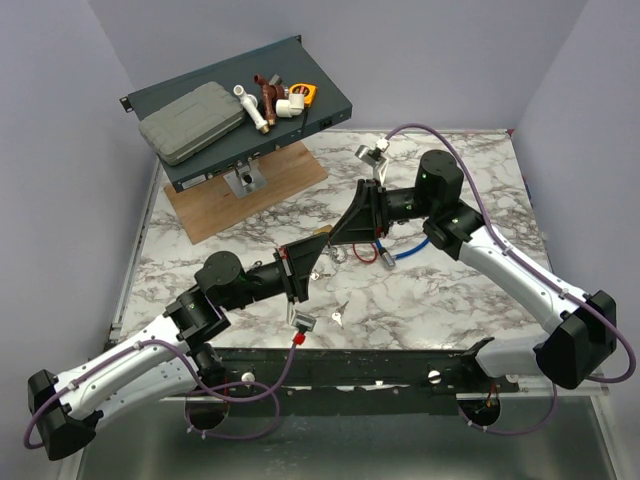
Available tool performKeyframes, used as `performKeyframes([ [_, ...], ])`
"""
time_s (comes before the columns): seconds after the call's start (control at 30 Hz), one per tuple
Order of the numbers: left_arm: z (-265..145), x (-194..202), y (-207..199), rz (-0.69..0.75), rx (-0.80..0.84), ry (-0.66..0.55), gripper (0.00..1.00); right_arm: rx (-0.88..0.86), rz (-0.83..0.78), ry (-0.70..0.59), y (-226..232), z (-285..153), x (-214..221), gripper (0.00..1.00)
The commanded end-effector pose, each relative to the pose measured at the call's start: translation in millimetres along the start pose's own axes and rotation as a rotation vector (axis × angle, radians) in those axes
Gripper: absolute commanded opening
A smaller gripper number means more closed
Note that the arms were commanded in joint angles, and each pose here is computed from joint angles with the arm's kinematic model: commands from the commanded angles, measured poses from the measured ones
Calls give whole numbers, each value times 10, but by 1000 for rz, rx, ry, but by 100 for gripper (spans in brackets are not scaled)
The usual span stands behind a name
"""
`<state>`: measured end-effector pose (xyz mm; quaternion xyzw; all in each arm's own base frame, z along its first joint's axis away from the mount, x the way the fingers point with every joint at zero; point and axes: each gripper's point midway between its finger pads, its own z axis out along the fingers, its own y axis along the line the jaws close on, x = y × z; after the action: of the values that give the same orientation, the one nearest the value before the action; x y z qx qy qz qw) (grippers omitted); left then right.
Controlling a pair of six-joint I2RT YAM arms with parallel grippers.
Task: Unlock with the key
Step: Pick up the key from the center of the board.
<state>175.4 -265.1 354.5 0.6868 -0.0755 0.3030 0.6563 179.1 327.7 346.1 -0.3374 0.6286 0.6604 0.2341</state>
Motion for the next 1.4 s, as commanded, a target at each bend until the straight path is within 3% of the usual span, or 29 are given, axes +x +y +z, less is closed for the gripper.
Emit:
performKeyframes([
  [0.0, 16, 33, 46, 83, -12, 6, 0, -41, 4, 13, 83, 34, -12, 38],
  [0.4, 27, 121, 26, 92, 1, 34, 0, -36, 61, 33, -32, 51, 140, 31],
  [0.47, 30, 120, 22, 94, 3, 33, 0, -37, 60, 31, -31, 57, 125, 25],
  [0.57, 35, 125, 17, 99, 5, 34, 0, -34, 52, 20, -23, 63, 85, 2],
  [0.67, 36, 133, 42, 100, -3, 36, 0, -33, 41, 7, -2, 59, 51, 1],
  [0.83, 28, 167, 71, 80, -16, 49, 18, -24, 23, -13, 25, 48, 9, 1],
  [1.03, -52, 292, 115, 31, -9, 99, 52, -13, 13, -5, 19, 35, 35, 1],
  [1.37, -193, 325, 26, -47, 44, 133, 50, 22, -20, -26, -12, 43, -62, 1],
])
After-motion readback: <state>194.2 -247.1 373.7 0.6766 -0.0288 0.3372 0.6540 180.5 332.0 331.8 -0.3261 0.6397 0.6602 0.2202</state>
